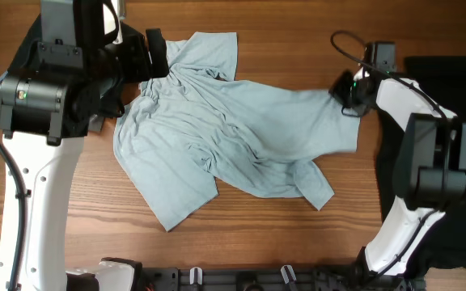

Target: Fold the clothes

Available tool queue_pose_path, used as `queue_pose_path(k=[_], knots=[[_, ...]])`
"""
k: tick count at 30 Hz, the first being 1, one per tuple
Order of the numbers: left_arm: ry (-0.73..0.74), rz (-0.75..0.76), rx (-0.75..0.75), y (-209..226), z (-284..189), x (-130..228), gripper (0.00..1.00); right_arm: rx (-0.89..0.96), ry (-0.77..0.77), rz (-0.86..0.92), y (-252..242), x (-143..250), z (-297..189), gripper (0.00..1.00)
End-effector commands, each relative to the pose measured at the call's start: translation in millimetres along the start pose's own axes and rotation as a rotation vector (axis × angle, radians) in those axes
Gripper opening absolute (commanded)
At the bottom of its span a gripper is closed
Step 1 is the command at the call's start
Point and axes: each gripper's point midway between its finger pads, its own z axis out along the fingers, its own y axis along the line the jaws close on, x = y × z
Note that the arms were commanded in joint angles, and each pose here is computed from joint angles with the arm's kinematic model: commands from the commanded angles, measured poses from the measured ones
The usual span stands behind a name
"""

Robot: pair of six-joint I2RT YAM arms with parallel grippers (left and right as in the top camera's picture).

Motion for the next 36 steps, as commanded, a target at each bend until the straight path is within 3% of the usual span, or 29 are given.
queue_pose_path(k=[1,4,8,9,11,13,14,16,17,18,20,22,25,31,36], knots=[[-0.002,0.0,0.007,0,-6,2,1.0,0.015,-0.143,0.065,-17,-38,17,0.04],[0.014,0.0,0.003,1,-6,5,1.0,-0.079,-0.269,0.005,13,-78,1,0.04],[0.011,0.0,0.004,1,-6,5,1.0,-0.157,-0.316,-0.174,53,-105,-38,0.04],[0.01,0.0,0.004,1,-6,5,1.0,-0.155,-0.315,-0.218,59,-108,-49,0.09],[0.01,0.0,0.004,1,-6,4,1.0,-0.138,-0.305,-0.294,67,-109,-71,0.31],[0.01,0.0,0.004,1,-6,5,1.0,-0.105,-0.288,-0.384,70,-104,-99,0.63],[0.01,0.0,0.004,1,-6,5,1.0,-0.082,-0.277,-0.387,67,-101,-109,0.72],[0.01,0.0,0.004,1,-6,5,1.0,-0.01,-0.271,-0.367,53,-98,-123,0.79],[0.01,0.0,0.004,1,-6,5,1.0,0.041,-0.263,-0.353,43,-96,-127,0.78],[0.011,0.0,0.004,1,-6,5,1.0,0.1,-0.244,-0.337,29,-93,-128,0.7],[0.011,0.0,0.004,1,-6,5,1.0,0.186,-0.213,-0.283,5,-88,-127,0.5],[0.014,-0.001,0.004,1,-6,5,1.0,0.296,-0.175,-0.206,-30,-83,-121,0.24],[0.023,0.0,0.002,1,-6,8,1.0,0.343,-0.106,-0.147,-62,-72,-106,0.06],[0.034,0.0,-0.002,2,-6,10,1.0,0.281,0.048,-0.084,-82,-48,-79,0.04],[0.035,0.0,-0.002,2,-6,11,1.0,0.219,0.144,-0.148,-81,-31,-57,0.06]])
